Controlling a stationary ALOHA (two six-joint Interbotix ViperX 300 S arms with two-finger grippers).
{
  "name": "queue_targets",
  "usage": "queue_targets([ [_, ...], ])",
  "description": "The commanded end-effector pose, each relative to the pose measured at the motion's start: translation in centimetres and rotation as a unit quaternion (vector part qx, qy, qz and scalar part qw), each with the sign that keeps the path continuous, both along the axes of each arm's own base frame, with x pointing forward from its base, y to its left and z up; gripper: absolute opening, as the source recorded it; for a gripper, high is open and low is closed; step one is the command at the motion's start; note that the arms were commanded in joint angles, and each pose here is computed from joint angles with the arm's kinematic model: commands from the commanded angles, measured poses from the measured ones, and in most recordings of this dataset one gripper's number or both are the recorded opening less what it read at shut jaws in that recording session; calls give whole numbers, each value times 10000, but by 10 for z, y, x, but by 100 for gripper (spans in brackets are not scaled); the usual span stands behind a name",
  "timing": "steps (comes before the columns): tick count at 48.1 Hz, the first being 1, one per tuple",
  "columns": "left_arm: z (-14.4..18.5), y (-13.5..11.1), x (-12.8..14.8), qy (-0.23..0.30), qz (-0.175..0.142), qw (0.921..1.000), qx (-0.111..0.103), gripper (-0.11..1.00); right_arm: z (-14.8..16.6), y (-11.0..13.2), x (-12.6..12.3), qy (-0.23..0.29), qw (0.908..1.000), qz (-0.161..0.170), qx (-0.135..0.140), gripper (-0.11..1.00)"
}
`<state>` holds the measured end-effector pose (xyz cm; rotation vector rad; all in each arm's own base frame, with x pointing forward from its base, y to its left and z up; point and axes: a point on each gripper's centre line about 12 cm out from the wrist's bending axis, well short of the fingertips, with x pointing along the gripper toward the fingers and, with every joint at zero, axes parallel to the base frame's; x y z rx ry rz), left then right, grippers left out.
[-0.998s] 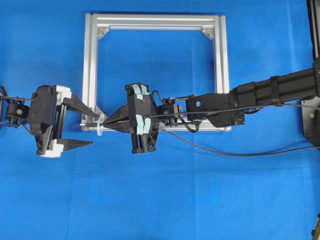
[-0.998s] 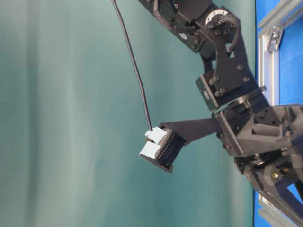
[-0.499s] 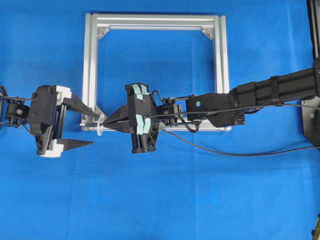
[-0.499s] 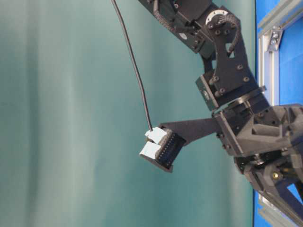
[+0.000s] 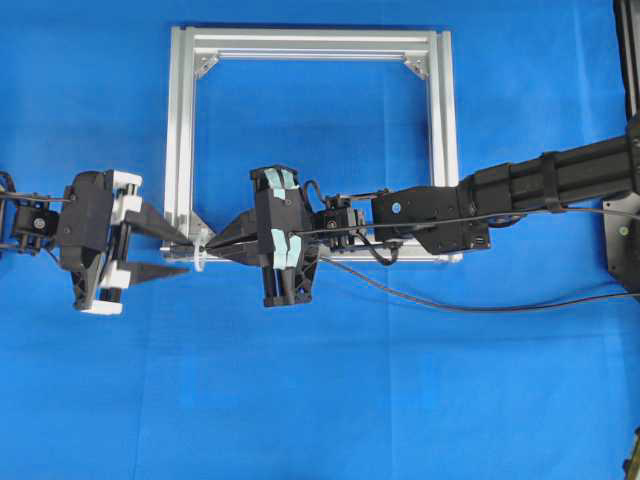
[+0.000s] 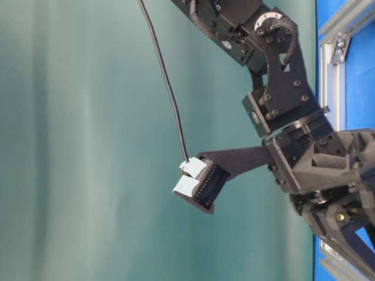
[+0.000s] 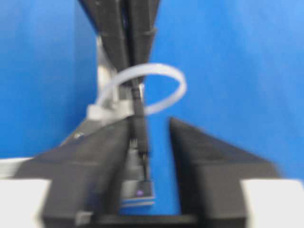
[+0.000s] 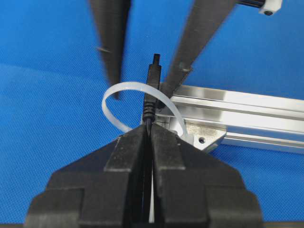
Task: Insert the wire through the string loop located on the left side.
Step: 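Close the left gripper on the plug and open the right gripper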
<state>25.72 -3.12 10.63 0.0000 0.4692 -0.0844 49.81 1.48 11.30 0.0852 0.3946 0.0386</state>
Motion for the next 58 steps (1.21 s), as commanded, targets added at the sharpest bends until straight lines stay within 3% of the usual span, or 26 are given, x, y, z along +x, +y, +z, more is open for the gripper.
queue_targets([
  [1, 7, 4, 5, -149, 106, 9998, -57, 17, 17, -1, 5, -245, 9997, -7, 15, 0],
  [4, 7, 6, 6, -142, 152, 9998, -55, 7, 17, -1, 5, -245, 9997, -7, 15, 0],
  [36, 5, 9, 4, -66, 196, 9998, -49, 8, 16, 4, 4, -231, 9997, 103, -66, 1],
  [39, 5, 10, 3, -58, 211, 9997, -52, 8, 16, 4, 4, -230, 9997, 99, -47, 9],
  [42, 5, 9, 3, -58, 204, 9998, -49, 8, 16, 5, 4, -222, 9997, 90, -22, 24],
  [52, 5, 9, 4, -73, 204, 9998, -50, 8, 15, 3, 3, -190, 9998, 29, 31, 87],
  [55, 5, 9, 3, -66, 204, 9998, -50, 8, 15, 3, 3, -182, 9998, 29, 31, 94],
  [58, 5, 9, 3, -58, 204, 9998, -49, 8, 15, 3, 3, -182, 9998, 29, 31, 91],
])
